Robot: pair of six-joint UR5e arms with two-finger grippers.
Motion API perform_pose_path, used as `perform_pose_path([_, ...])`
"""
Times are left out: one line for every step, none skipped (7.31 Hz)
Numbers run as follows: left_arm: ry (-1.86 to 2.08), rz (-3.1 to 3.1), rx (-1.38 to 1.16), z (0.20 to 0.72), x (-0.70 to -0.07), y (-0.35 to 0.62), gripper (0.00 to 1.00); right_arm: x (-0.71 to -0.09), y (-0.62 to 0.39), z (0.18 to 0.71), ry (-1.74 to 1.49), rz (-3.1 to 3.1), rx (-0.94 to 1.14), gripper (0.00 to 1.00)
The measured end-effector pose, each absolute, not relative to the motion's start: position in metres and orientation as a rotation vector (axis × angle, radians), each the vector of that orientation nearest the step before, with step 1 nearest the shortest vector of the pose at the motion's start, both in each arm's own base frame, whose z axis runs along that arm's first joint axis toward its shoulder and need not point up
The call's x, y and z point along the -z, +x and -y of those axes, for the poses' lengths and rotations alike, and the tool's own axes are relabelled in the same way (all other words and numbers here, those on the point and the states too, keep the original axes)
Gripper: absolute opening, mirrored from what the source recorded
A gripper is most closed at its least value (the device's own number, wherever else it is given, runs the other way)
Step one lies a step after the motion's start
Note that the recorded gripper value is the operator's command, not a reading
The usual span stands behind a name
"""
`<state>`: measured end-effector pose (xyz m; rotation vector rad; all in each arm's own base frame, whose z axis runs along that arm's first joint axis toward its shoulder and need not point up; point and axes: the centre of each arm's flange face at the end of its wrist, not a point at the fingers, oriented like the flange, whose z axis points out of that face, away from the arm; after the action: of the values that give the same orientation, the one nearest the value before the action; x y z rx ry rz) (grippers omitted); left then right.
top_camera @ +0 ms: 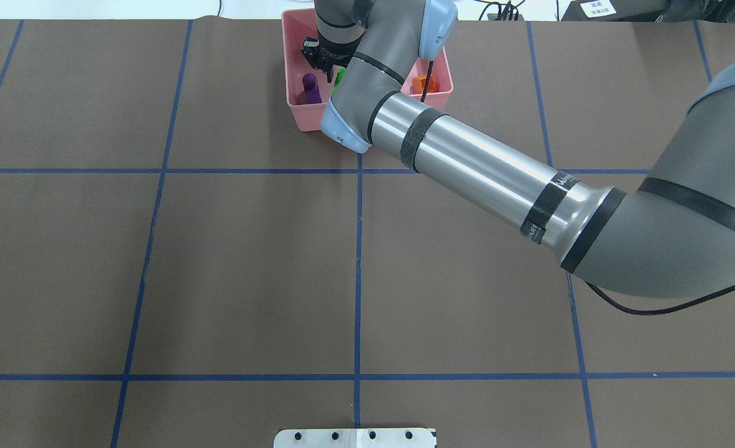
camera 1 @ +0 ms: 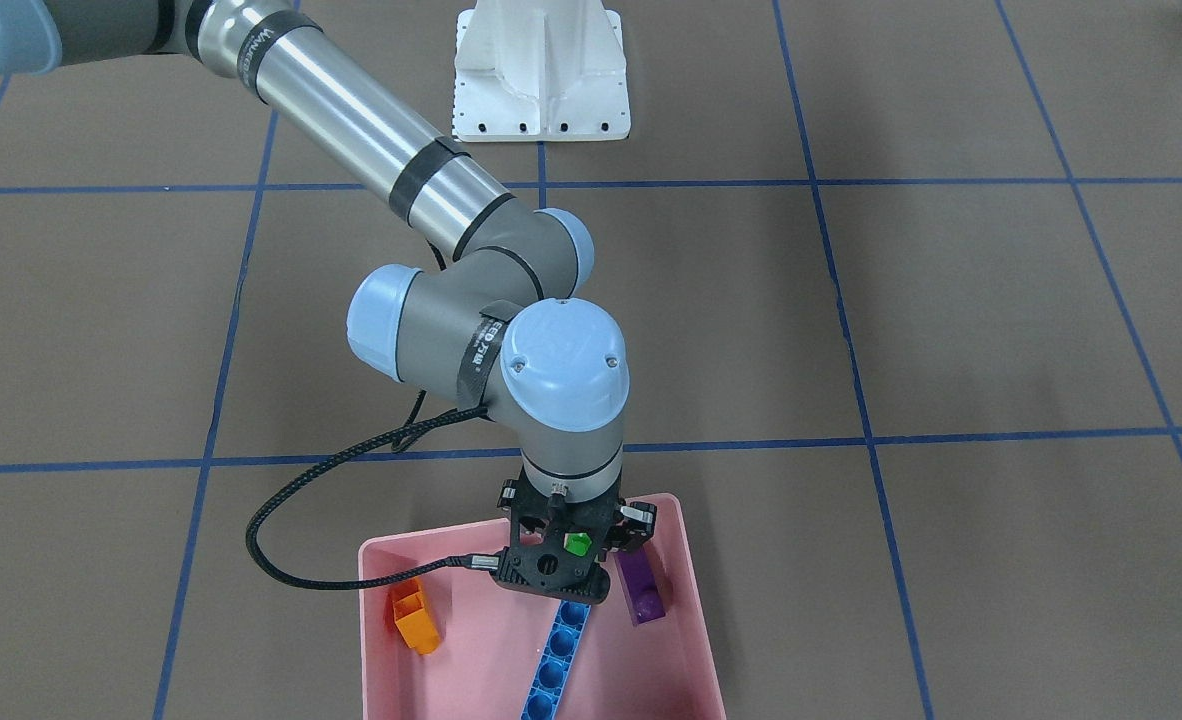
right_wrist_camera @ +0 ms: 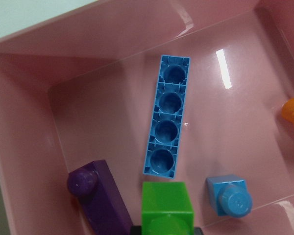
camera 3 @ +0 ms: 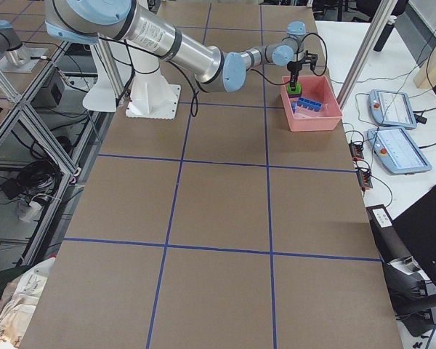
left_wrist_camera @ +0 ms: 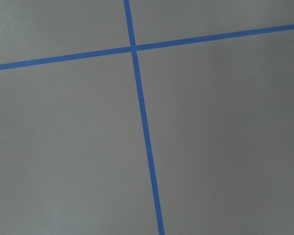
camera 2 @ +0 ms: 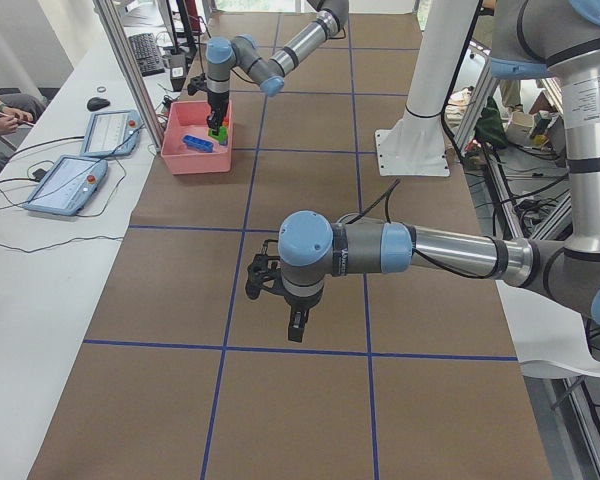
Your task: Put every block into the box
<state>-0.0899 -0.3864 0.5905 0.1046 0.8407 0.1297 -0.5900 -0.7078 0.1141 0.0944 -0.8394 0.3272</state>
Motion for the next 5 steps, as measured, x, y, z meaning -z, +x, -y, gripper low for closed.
perform_pose_path([0.104, -0.841, -0.129, 0.386, -0.591, -0.09, 1.0, -0.107, -0.591, 0.707, 0.093, 0.848, -0.33, 0.98])
perform_pose_path([0.102, -0.841, -0.129, 0.386, -0.591, -0.09, 1.0, -0.098, -0.591, 0.706, 0.09, 0.857, -0.332, 0.98])
perform_pose_path([0.102, -0.841, -0.129, 0.386, -0.591, -0.09, 1.0, -0.09, -0.589, 0.705, 0.082, 0.868, -0.328, 0.99])
perform_pose_path([0.098, -0.839, -0.126, 0.387, -0.593, -0.09, 1.0, -0.084, -0.58, 0.709, 0.062, 0.878, -0.321, 0.99])
perform_pose_path([0.093, -0.835, -0.121, 0.389, -0.594, -0.09, 1.0, -0.075, -0.559, 0.714, 0.034, 0.885, -0.311, 0.99])
